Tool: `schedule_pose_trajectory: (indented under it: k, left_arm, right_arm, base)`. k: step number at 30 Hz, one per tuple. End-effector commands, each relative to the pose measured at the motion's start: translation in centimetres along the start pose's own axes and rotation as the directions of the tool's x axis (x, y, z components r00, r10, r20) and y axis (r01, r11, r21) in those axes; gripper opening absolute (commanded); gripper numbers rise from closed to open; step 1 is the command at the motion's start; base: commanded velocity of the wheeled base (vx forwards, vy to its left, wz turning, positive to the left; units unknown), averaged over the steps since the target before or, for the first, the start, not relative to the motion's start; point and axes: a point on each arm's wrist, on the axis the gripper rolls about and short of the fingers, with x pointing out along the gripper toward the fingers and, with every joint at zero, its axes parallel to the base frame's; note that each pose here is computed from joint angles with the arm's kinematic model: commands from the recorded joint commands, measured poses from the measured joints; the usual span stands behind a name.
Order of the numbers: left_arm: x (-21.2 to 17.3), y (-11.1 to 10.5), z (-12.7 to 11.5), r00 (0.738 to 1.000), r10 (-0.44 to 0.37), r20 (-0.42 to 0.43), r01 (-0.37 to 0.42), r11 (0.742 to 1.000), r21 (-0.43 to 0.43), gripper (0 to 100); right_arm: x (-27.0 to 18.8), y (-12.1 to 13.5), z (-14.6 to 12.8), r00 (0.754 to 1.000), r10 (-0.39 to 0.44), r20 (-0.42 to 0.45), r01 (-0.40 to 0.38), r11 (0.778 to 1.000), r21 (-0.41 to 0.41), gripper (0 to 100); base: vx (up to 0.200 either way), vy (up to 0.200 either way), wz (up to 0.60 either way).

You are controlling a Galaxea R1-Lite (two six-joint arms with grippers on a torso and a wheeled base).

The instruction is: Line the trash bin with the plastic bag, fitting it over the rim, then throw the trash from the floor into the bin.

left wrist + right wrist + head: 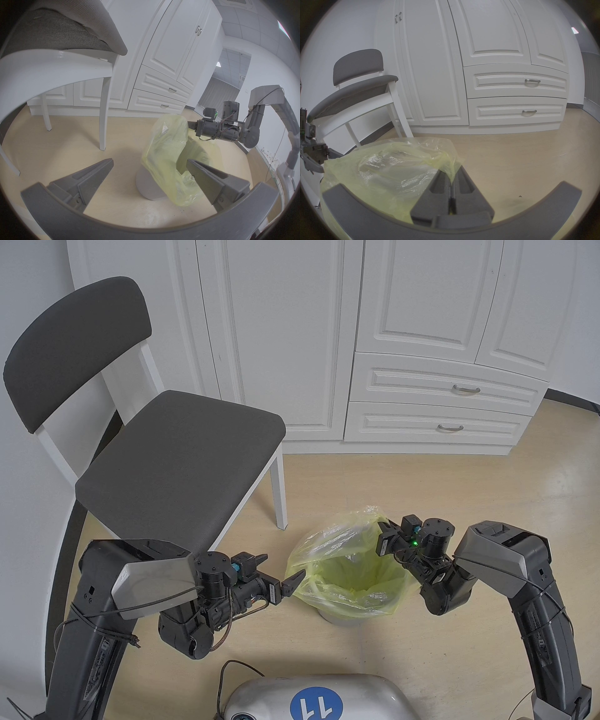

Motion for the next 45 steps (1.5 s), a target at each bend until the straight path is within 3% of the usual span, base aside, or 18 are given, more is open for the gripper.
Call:
schedule_pose_trajectory:
  k: [1,6,7,18,30,45]
  left_arm:
    - [-0.2,-0.2,0.4,1.000,-0.002,0.005,0.002,1.000,0.002,100]
    - [-0.2,-0.4,0.4,1.000,-0.008,0.000,0.008,1.000,0.005,100]
    - [-0.2,-0.4,0.4,1.000,-0.008,0.000,0.008,1.000,0.005,100]
    - [-0.3,-0.4,0.4,1.000,-0.008,0.001,0.008,1.000,0.005,100]
    - [-1.3,-0.9,1.5,1.000,-0.012,-0.005,0.012,1.000,0.009,100]
    - [-2.2,-1.5,2.6,1.000,-0.023,-0.002,0.023,0.999,0.035,100]
  right_arm:
    - [1.1,-0.6,-1.1,0.999,-0.038,0.026,0.037,0.999,0.021,0]
    - [1.6,-0.8,-1.3,0.998,-0.042,0.043,0.040,0.998,0.047,0]
    - [1.6,-0.8,-1.4,0.998,-0.042,0.040,0.040,0.998,0.047,100]
    - [1.0,-0.7,-0.2,0.998,-0.038,0.055,0.035,0.997,0.067,100]
    - [-3.1,-0.2,3.9,0.999,0.021,-0.030,-0.019,0.998,0.058,100]
    - [-5.6,-0.1,4.9,0.996,0.031,-0.087,-0.035,0.998,-0.047,100]
  base:
    - [0.000,0.000,0.00]
    - [0.000,0.000,0.00]
    - [0.000,0.000,0.00]
    - [0.000,0.000,0.00]
    - [0.000,0.000,0.00]
    - [0.000,0.000,0.00]
